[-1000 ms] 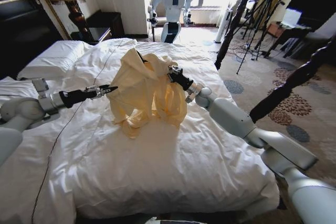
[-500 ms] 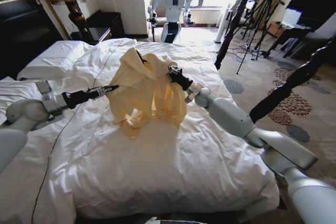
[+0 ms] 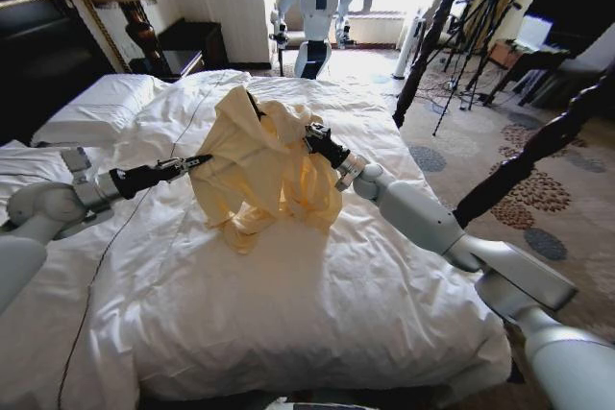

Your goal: Pick up the clothes from the bed and hang them on the clothes hanger.

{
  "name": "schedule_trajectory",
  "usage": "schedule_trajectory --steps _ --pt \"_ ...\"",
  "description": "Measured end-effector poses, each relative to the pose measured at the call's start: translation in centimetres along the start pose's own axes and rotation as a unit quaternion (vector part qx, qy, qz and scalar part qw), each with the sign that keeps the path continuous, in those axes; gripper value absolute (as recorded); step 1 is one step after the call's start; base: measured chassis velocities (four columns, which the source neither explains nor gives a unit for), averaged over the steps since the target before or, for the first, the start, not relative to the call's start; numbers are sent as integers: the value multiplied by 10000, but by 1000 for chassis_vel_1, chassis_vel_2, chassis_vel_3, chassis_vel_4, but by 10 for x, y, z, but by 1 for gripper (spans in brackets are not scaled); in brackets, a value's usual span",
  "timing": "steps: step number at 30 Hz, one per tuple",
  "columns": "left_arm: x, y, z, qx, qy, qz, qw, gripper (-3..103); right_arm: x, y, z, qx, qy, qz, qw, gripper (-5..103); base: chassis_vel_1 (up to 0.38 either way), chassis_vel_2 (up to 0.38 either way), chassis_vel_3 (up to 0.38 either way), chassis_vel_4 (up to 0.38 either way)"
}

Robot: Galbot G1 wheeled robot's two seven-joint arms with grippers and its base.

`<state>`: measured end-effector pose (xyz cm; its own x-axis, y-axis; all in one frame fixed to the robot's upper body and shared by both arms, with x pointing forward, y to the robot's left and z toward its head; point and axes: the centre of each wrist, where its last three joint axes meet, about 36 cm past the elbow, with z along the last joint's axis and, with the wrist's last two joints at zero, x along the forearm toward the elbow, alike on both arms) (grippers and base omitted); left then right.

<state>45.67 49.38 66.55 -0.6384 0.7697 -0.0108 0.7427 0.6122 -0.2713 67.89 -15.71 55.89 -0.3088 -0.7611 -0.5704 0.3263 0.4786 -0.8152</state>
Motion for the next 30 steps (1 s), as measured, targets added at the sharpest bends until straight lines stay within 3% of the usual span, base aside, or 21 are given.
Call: schedule_trajectory --steps 8,14,17,18,20,23,25,26,27,30 --pt "1 2 2 16 -8 -50 10000 2 9 5 -8 -123 244 16 9996 6 0 0 0 0" --pt "3 4 2 28 -23 -100 9999 2 17 2 -15 -340 355 -194 9986 29 0 0 0 0" --pt "3 5 2 25 -39 -130 9999 2 18 1 -15 -355 339 -197 9986 35 0 0 0 0" --pt "3 5 0 17 -76 -172 9998 2 20 0 -15 -378 308 -210 9986 46 0 0 0 0" --pt "3 6 -1 23 -100 -190 9998 2 22 0 -16 -388 295 -222 9986 46 0 0 0 0" --pt "4 7 -2 36 -150 -235 9996 2 33 4 -20 -467 280 -309 9980 62 0 0 0 0" --pt "4 8 -2 39 -157 -240 9996 2 36 5 -22 -489 280 -326 9979 62 0 0 0 0" --pt "4 8 -1 47 -174 -264 9995 2 43 7 -26 -546 282 -373 9974 72 0 0 0 0" --pt "4 8 -1 47 -174 -264 9995 2 43 7 -26 -546 282 -373 9974 72 0 0 0 0" --pt "5 10 0 68 -233 -315 9992 2 62 10 -36 -662 317 -462 9962 94 0 0 0 0"
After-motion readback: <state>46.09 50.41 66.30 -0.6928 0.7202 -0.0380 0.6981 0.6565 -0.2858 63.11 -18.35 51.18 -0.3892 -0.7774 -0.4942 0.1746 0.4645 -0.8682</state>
